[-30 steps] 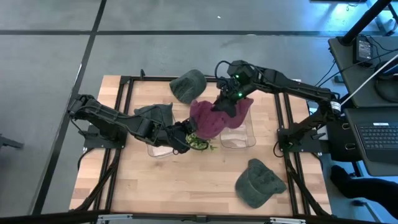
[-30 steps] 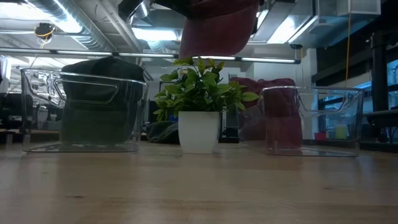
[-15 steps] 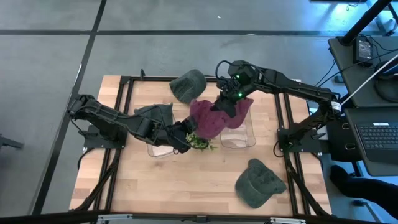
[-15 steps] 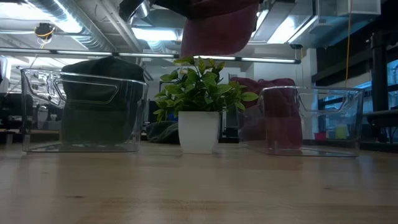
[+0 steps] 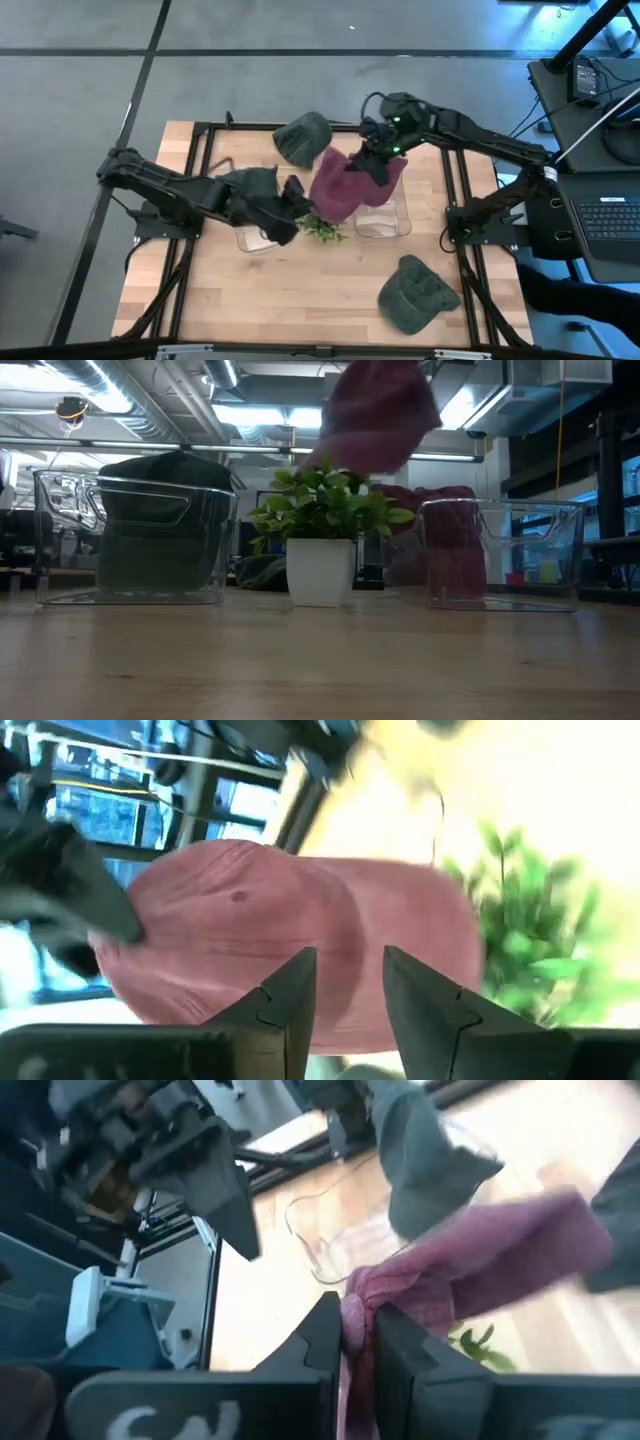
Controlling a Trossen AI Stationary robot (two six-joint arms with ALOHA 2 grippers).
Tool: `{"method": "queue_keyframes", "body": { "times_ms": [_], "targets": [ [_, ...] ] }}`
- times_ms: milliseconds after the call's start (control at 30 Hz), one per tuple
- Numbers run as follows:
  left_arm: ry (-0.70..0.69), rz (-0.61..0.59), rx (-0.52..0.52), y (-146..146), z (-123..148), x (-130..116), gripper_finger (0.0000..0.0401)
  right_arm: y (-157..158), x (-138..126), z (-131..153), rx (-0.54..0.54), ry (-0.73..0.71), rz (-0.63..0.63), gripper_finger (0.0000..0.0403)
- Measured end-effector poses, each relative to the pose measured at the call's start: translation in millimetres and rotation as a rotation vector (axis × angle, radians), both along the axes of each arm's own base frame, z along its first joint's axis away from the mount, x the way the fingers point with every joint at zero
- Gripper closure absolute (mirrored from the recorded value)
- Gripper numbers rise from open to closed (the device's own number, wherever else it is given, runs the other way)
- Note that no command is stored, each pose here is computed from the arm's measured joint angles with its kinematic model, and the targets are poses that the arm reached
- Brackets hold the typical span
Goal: Pick & Place hat
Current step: Put the red cap into the right transparent bin
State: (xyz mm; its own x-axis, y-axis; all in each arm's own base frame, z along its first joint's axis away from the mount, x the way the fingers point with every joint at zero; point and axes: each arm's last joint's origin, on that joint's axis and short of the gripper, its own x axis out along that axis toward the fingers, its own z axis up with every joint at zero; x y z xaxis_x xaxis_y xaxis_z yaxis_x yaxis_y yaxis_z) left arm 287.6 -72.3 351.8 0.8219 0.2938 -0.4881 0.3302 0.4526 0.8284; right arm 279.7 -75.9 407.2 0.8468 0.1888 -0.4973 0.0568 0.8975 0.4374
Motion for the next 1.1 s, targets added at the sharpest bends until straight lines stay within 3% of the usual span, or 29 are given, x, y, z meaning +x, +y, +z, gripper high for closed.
{"method": "queue_keyframes", "body": {
  "times_ms": [167,367,500,633,1100],
  "targets": [
    [-0.185,0.071,-0.271,11,28,-19,0.0281,8,-28,27,-0.051,-0.089,-0.006,0.0373],
    [-0.289,0.167,-0.409,27,41,-29,0.0287,21,-67,65,-0.236,-0.07,0.013,0.0373],
    [-0.309,0.219,-0.453,35,41,-28,0.0285,25,-82,65,-0.399,0.088,0.01,0.0373],
    [-0.303,0.254,-0.472,39,36,-22,0.0283,24,-85,57,-0.489,0.21,-0.009,0.0371],
    [-0.219,0.284,-0.466,42,12,4,0.0283,49,-64,20,-0.66,0.297,0.25,0.0371]
  ]
}}
